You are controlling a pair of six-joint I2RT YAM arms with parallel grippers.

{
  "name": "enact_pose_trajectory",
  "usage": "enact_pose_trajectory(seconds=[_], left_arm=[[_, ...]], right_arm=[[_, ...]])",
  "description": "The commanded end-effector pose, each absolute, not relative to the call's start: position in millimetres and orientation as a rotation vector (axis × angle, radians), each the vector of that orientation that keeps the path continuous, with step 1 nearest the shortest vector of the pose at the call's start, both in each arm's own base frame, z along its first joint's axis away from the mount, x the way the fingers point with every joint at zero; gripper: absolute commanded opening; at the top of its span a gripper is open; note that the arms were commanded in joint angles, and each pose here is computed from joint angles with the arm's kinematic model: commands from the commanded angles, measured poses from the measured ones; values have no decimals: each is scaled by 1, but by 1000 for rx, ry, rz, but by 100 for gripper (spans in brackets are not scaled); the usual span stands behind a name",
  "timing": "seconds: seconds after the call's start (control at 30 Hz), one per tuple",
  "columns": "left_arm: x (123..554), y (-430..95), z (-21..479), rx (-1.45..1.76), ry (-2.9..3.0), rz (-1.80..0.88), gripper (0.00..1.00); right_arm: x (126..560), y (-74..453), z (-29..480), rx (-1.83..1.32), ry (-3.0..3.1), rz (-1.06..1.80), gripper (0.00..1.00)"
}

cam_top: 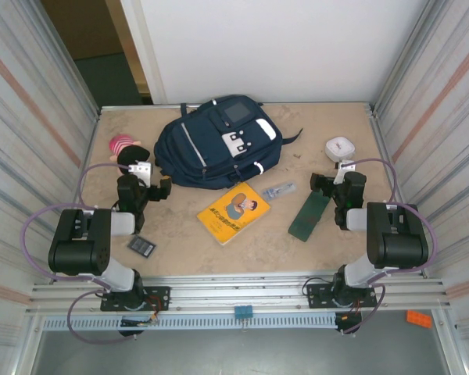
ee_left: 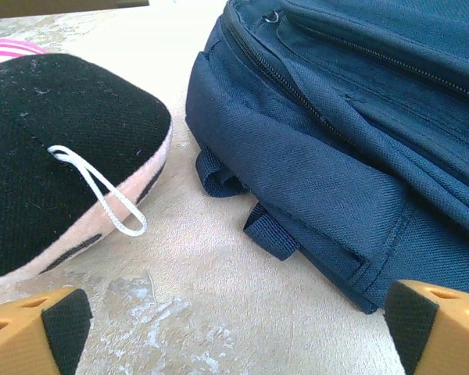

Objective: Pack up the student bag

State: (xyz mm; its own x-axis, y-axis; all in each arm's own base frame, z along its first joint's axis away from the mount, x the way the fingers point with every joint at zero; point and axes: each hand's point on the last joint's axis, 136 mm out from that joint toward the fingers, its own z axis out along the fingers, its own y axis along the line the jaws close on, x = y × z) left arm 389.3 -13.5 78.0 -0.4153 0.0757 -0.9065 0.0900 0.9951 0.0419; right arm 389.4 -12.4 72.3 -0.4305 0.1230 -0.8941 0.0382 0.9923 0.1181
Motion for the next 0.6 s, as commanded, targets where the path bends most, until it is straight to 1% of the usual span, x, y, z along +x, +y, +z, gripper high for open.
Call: enact_pose_trajectory(seconds=[0.0, 0.07, 0.13, 0.2, 0.3, 0.43, 0.5, 0.57], left_arm=[[396, -13, 92, 110, 1961, -5, 98], [398, -12, 99, 104, 1971, 2, 96], [400, -13, 114, 109, 2020, 3, 92], [401, -11, 138, 56, 2074, -4, 84], [398, -14, 173, -94, 2144, -102, 78], [408, -26, 193, -252, 2206, -256, 75], [420, -37, 194, -276, 2249, -339, 71], [433, -45, 193, -307, 2300, -380, 69]], right_arm=[[395, -16, 84, 116, 1976, 73, 99], [398, -23, 93, 162, 1990, 59, 99], [401, -22, 112, 156, 2032, 92, 99], [404, -20, 134, 158, 2089, 109, 99], [402, 4, 174, 80, 2227, 185, 99], [390, 56, 206, -3, 2350, 214, 99], [378, 97, 215, -39, 2365, 285, 99], [362, 144, 221, -71, 2366, 428, 99]])
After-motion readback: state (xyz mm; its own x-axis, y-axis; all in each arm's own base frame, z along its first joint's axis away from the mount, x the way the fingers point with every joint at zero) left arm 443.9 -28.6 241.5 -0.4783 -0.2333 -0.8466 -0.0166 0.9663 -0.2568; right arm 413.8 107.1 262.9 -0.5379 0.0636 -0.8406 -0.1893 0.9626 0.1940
